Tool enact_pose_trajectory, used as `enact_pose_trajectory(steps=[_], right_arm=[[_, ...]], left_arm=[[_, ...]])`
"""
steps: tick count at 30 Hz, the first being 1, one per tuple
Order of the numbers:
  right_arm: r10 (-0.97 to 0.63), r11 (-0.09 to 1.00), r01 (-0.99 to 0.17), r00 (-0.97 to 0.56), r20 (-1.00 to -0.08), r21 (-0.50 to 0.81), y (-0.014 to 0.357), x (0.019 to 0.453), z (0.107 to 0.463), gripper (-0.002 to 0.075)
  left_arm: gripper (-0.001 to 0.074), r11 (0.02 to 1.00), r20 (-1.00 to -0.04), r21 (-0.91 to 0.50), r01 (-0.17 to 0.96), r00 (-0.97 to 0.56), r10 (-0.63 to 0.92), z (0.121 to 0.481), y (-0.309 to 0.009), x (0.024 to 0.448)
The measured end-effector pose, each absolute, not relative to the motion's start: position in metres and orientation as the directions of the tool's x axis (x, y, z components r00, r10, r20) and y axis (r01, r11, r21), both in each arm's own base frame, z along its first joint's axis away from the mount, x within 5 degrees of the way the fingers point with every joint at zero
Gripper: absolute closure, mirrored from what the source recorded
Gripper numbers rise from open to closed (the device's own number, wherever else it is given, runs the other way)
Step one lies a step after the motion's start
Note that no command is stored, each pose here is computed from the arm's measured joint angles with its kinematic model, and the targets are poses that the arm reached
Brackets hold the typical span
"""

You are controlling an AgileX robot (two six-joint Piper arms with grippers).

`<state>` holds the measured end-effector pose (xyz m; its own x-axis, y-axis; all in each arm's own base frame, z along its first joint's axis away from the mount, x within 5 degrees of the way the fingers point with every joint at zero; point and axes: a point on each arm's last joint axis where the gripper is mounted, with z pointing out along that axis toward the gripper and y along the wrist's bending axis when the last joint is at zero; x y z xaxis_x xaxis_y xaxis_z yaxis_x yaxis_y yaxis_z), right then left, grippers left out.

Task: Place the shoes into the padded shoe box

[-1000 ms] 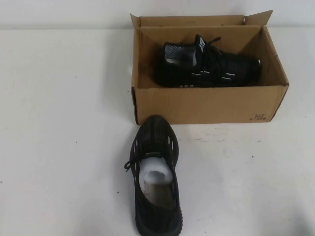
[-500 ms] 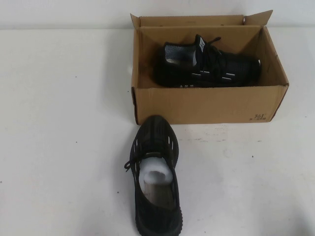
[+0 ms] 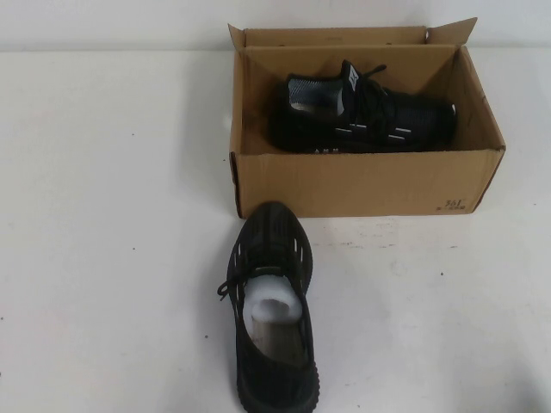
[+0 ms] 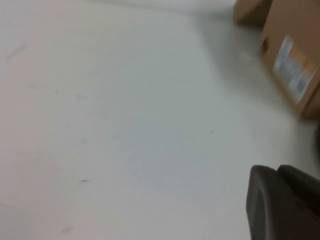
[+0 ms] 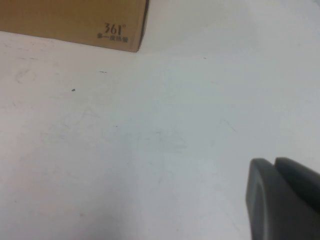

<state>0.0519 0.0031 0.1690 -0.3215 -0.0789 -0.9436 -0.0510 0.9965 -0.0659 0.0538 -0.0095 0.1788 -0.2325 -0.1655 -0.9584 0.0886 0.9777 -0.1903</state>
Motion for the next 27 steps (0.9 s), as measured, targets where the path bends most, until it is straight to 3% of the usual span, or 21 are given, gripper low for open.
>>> enact_pose_trajectory(steps=[6, 14, 18, 21, 24, 27], right_arm=[[-0.079, 0.997, -0.051, -0.321, -0.944, -0.066, 0.003, 0.052, 0.169, 0.0734], [-0.079, 0.997, -0.051, -0.321, -0.944, -0.066, 0.003, 0.052, 0.169, 0.0734], [-0.079, 0.997, -0.051, -0.321, -0.944, -0.066, 0.003, 0.052, 0.169, 0.0734], [-0.079, 0.997, -0.051, -0.321, -0.944, -0.066, 0.003, 0.052, 0.169, 0.0734], [-0.079, 0.997, -0.051, -0.321, -0.944, -0.066, 0.003, 0.052, 0.169, 0.0734], [-0.079, 0.997, -0.051, -0.321, -0.944, -0.066, 0.003, 0.052, 0.169, 0.0734]], left_arm=[[0.0739, 0.851, -0.853, -0.519, 0.087, -0.126, -0.507, 0.192, -0.01, 0.056], [0.0739, 0.815, -0.822, -0.569, 0.113, -0.102, -0.56, 0.208, -0.011, 0.053], [0.0739, 0.861, -0.871, -0.484, 0.156, -0.181, -0.457, 0.256, -0.018, 0.048], [0.0739, 0.912, -0.885, -0.383, 0.146, -0.34, -0.318, 0.292, -0.022, 0.055], [0.0739, 0.951, -0.844, -0.252, 0.18, -0.521, -0.125, 0.321, -0.025, 0.071], [0.0739, 0.943, -0.754, -0.126, 0.307, -0.648, 0.11, 0.343, -0.031, 0.094]])
